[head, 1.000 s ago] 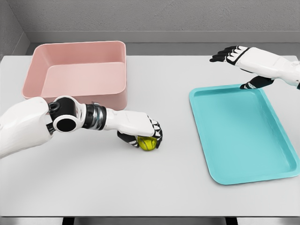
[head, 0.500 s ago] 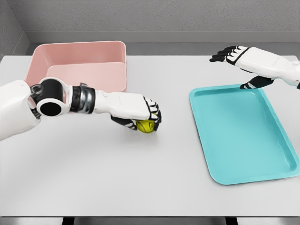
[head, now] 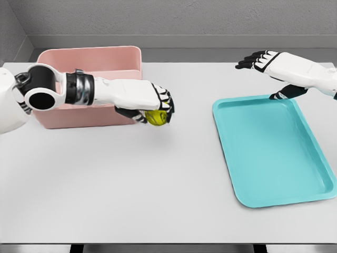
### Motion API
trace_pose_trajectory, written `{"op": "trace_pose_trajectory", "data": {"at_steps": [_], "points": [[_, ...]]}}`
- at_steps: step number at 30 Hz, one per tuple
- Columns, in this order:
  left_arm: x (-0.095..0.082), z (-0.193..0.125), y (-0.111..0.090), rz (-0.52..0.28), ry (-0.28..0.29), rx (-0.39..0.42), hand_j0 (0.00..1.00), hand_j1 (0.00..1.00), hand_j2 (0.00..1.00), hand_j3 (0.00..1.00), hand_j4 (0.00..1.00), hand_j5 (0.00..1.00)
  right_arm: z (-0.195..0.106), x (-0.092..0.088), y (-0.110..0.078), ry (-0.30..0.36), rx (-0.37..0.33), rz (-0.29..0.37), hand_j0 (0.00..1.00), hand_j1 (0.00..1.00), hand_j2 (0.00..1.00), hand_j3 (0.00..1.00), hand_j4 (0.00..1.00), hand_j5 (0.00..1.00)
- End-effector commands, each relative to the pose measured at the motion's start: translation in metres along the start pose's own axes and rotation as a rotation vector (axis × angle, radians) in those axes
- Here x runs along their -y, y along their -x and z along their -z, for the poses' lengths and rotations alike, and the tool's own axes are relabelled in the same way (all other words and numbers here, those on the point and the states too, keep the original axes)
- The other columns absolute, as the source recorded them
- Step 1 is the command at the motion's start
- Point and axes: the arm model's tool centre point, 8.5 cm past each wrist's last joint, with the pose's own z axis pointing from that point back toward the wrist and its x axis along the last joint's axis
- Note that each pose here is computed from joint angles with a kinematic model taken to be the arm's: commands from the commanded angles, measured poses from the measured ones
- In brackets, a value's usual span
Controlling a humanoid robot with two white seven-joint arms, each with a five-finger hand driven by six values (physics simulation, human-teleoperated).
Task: Put the tennis from the blue tray into the pink basket with both arms
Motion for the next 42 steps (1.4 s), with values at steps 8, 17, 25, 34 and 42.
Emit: {"op": "trace_pose_trajectory", "data": {"at_steps": [8, 17, 25, 34, 42], "points": [[0.001, -0.016, 0.029, -0.031, -0.013, -0.065, 0.45, 0.45, 0.45, 0.45, 0.45, 0.45, 0.000, 0.000, 0.000, 0.004, 0.000, 0.005, 1.00, 1.00, 1.00, 1.00, 1.00, 1.00], [-0.003, -0.041, 0.068, -0.062, -0.033, -0.169, 0.45, 0.45, 0.45, 0.45, 0.45, 0.45, 0.000, 0.000, 0.000, 0.004, 0.000, 0.005, 1.00, 1.00, 1.00, 1.00, 1.00, 1.00], [0.017, -0.071, 0.114, -0.159, -0.030, -0.325, 0.45, 0.45, 0.45, 0.45, 0.45, 0.45, 0.000, 0.001, 0.000, 0.006, 0.000, 0.005, 1.00, 1.00, 1.00, 1.00, 1.00, 1.00], [0.047, -0.079, 0.150, -0.278, -0.022, -0.446, 0.47, 0.47, 0.47, 0.47, 0.47, 0.47, 0.000, 0.001, 0.000, 0.006, 0.000, 0.005, 1.00, 1.00, 1.00, 1.00, 1.00, 1.00], [0.039, -0.079, 0.149, -0.274, -0.061, -0.439, 1.00, 1.00, 1.00, 1.00, 1.00, 1.00, 0.001, 0.001, -0.001, 0.005, 0.005, 0.004, 1.00, 1.00, 1.00, 1.00, 1.00, 1.00]]}}
